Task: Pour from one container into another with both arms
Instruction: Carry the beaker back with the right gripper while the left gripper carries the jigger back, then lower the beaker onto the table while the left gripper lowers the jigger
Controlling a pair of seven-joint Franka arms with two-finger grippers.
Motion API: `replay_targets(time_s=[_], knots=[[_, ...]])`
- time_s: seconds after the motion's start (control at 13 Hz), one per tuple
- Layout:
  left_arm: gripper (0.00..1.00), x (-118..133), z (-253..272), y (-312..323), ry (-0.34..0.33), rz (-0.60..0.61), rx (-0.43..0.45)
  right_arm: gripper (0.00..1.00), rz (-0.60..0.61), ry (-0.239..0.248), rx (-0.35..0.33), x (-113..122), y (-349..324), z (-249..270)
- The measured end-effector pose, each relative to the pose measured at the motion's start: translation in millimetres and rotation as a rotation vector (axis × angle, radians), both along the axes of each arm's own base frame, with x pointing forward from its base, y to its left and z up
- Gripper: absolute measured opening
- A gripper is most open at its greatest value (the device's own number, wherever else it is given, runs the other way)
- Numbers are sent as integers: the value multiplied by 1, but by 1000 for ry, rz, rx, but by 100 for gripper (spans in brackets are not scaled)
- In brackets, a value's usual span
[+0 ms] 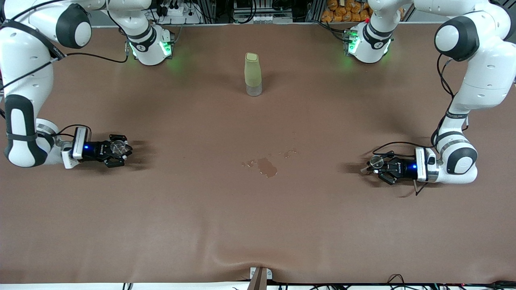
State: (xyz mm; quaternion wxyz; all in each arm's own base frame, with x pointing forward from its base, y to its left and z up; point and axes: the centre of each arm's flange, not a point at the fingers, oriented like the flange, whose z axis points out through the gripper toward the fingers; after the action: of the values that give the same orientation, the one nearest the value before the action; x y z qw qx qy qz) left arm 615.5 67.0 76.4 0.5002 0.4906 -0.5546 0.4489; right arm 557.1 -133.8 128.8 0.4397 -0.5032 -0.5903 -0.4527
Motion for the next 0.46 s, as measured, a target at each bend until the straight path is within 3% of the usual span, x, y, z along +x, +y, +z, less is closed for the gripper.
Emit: replay_targets(time_s=[0.46], knots=[[21,-13,-16,25,1,32,-40,15,-82,-31,-21,9,-4,-18]])
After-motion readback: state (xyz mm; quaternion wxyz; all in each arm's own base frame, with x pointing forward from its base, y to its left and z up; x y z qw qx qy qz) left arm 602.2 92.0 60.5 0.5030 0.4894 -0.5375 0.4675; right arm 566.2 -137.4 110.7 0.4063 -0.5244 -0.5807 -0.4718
